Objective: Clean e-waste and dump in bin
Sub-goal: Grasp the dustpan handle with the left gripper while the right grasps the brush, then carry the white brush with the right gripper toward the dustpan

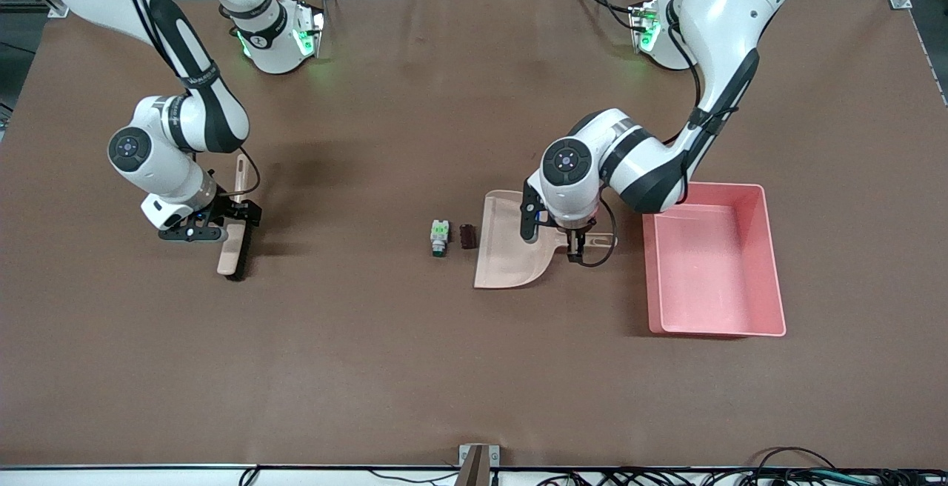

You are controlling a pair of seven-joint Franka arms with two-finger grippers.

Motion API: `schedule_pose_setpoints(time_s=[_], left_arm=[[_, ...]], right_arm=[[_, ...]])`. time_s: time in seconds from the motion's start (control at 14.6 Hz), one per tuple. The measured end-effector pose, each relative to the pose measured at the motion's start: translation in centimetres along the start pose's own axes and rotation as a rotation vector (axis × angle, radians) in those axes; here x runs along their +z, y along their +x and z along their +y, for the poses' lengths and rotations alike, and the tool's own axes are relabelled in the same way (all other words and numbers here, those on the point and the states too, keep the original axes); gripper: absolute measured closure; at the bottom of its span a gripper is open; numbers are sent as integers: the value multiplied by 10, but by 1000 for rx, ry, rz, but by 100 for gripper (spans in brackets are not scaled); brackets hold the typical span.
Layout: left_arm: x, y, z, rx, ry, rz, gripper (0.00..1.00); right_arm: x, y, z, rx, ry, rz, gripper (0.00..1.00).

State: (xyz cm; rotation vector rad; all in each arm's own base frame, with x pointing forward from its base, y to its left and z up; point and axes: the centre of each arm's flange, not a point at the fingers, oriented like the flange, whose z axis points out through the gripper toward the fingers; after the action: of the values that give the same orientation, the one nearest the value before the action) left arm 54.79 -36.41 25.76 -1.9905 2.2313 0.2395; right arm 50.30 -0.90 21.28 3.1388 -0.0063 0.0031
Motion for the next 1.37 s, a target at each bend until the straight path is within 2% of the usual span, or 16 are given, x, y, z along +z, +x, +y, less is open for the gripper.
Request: schedule_pose_setpoints(time_s=[0.27,0.55,0.75,0.96,1.16,1.23,1.3,1.37], left_arm=[[11,7,3,5,-18,-2,17],[14,12,5,-24,15,-37,18],[20,13,5,-22,16,-47,20],[27,16,5,-11,22,-45,21],[33,21,4,-7,31,-21,24],[35,22,4,-7,32,-16,32],[37,22,4,-11,31,-14,32],[37,23,4,-20,31,-14,37]], right_arm=[[-1,1,0,-1,0,1,59],[-2,3,-3,-19,1,-9,58],[-22,14,-29,-40,2,-60,58],[-41,17,-88,-6,17,-47,58],[-43,5,-161,24,80,-29,58],[-41,-2,-183,19,93,-32,58],[-39,-8,-201,16,103,-38,58],[-35,-13,-218,19,108,-44,58]])
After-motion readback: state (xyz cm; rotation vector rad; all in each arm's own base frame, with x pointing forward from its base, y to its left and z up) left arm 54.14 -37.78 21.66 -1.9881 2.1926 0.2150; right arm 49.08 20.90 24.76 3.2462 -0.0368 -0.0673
